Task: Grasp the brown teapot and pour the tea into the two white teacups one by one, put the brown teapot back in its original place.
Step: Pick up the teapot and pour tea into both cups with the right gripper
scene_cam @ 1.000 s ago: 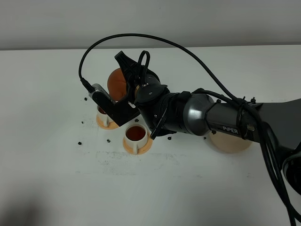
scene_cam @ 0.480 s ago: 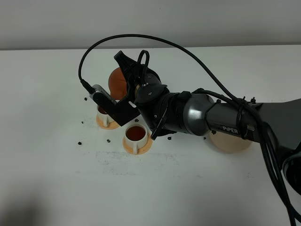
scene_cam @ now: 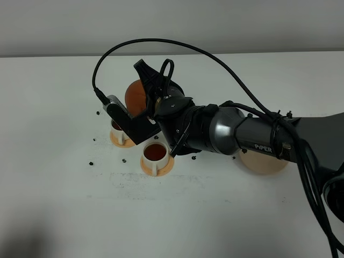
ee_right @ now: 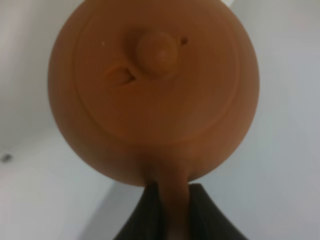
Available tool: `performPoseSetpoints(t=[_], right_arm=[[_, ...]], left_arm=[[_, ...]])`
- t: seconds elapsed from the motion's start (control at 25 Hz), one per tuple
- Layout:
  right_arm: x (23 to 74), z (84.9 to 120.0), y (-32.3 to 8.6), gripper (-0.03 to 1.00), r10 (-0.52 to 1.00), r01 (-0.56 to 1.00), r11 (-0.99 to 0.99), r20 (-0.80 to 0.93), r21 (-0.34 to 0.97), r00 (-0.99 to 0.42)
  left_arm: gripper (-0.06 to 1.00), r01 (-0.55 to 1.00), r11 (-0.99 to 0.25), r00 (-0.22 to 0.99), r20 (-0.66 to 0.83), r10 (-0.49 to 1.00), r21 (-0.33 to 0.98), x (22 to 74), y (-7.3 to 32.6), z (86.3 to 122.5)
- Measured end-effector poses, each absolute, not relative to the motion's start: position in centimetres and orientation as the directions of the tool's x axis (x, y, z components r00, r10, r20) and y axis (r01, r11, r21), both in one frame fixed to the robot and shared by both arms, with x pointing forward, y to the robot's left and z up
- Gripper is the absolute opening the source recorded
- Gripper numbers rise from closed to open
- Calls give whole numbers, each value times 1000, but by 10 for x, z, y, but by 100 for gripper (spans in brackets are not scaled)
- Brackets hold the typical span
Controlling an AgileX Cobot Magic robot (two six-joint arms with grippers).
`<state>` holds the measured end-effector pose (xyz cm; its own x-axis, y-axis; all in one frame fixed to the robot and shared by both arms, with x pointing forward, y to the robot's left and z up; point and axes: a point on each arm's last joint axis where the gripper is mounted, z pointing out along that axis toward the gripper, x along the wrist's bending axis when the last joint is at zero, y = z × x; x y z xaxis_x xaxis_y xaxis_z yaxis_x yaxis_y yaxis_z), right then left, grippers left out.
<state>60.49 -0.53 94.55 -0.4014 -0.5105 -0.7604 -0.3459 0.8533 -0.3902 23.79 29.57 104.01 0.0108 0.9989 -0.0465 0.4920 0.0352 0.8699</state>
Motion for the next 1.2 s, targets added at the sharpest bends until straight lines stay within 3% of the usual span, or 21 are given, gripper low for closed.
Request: performPoseSetpoints(t=[0.32, 0.56, 0.88, 1.2], right_arm=[[601, 961, -9, 8, -422, -304, 901, -790, -310, -445], [599, 987, -14, 8, -191, -200, 975, -807, -92, -559], [612, 983, -40, 8, 250, 122, 962, -600, 246, -760], [619, 978, -58, 8, 455, 307, 877, -430, 371, -780]], left_arm=[[50, 492, 35, 11, -46, 999, 870, 238, 296, 1040], [50, 492, 35, 11, -46, 999, 870, 238, 296, 1040], [50, 492, 35, 11, -46, 999, 870, 238, 296, 1040], [50, 492, 35, 11, -46, 999, 870, 238, 296, 1040]])
